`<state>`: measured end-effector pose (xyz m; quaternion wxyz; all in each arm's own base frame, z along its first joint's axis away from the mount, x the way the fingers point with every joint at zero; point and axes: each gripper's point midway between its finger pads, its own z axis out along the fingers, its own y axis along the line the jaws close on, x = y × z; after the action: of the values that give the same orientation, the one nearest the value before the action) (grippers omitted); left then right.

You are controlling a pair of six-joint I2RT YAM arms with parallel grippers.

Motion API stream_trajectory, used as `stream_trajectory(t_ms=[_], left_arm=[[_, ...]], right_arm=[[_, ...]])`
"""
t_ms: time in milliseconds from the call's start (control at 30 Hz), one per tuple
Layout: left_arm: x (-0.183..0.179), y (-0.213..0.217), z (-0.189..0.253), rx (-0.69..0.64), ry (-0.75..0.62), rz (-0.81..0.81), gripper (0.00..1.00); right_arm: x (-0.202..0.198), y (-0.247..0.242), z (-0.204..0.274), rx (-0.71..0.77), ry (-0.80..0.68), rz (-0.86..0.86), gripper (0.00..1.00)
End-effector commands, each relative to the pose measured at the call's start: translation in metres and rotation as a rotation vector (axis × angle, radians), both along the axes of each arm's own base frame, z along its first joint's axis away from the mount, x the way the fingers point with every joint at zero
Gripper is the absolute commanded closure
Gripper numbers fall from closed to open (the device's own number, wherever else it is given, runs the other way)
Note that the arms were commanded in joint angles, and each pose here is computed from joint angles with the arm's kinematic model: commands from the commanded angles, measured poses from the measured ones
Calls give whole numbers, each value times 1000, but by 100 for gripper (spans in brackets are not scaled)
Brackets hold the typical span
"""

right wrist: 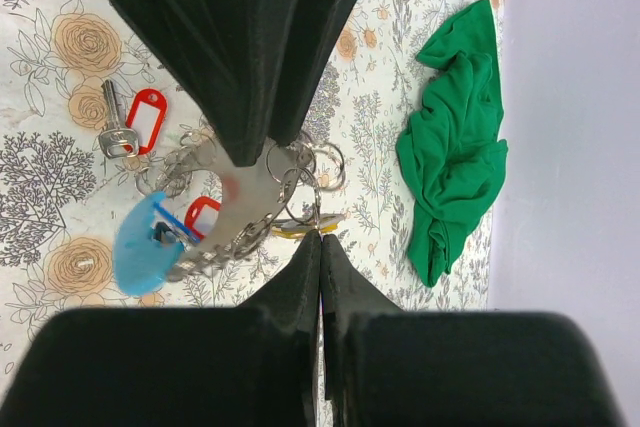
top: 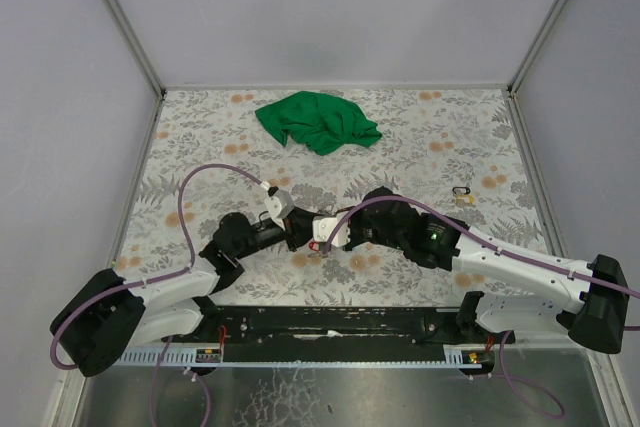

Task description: Put the keys on the keyring

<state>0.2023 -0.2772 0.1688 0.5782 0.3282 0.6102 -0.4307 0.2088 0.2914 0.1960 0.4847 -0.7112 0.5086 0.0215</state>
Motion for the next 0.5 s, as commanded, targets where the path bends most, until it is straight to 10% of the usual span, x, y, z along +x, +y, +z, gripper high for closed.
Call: stream_trajectory(t_ms=[0,467], left_arm=[[15,12,8,-64,30,105,75],[-15,4,52,-137,-237,-80,72]], right_arm=[[8,7,43,117,-87,-11,100],[6,8,43,120,-81,7,100]])
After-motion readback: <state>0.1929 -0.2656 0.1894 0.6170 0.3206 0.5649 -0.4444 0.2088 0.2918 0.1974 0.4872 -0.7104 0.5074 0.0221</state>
